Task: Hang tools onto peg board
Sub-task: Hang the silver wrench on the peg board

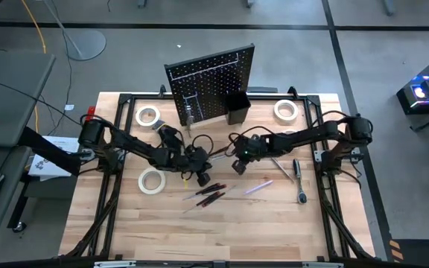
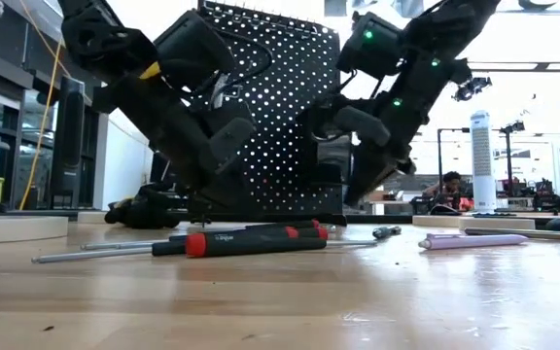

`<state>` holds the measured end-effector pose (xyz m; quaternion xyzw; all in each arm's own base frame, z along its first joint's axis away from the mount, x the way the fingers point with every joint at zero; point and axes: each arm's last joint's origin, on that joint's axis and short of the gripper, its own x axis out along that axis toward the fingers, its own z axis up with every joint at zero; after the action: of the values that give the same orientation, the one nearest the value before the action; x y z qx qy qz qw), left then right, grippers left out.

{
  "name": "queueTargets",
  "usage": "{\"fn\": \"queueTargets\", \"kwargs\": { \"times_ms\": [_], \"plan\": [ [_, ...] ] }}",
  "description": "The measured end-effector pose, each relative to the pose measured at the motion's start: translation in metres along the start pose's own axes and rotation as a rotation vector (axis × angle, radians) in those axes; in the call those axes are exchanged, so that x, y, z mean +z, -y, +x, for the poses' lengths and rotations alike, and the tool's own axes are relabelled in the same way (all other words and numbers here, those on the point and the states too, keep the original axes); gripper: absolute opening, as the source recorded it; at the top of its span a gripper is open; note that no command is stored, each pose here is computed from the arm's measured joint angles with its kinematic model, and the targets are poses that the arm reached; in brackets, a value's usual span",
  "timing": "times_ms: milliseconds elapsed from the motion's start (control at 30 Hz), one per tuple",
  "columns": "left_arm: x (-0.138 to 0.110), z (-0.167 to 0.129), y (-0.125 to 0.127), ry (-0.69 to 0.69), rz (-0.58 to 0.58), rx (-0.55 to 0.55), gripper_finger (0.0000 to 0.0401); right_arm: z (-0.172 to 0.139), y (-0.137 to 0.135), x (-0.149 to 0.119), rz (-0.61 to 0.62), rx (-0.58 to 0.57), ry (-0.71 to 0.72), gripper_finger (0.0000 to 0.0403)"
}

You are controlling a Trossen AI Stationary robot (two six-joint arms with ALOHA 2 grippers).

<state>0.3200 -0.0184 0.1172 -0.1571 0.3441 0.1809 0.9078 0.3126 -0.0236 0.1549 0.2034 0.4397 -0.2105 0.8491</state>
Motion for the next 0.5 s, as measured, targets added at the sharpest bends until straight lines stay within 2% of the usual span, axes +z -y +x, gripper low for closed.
{"fn": "queueTargets", "kwargs": {
  "times_ms": [233,500],
  "plan": [
    [0.010,-0.013,0.003,0.032,-0.014,-0.011,0.0002,0.024,0.018,0.013,0.079,0.025,0.038,0.0000],
    [0.011,-0.017,0.001,0.023,0.021,0.009,0.0001,0.032,0.023,0.012,0.066,0.052,0.007,0.0000]
  ]
}}
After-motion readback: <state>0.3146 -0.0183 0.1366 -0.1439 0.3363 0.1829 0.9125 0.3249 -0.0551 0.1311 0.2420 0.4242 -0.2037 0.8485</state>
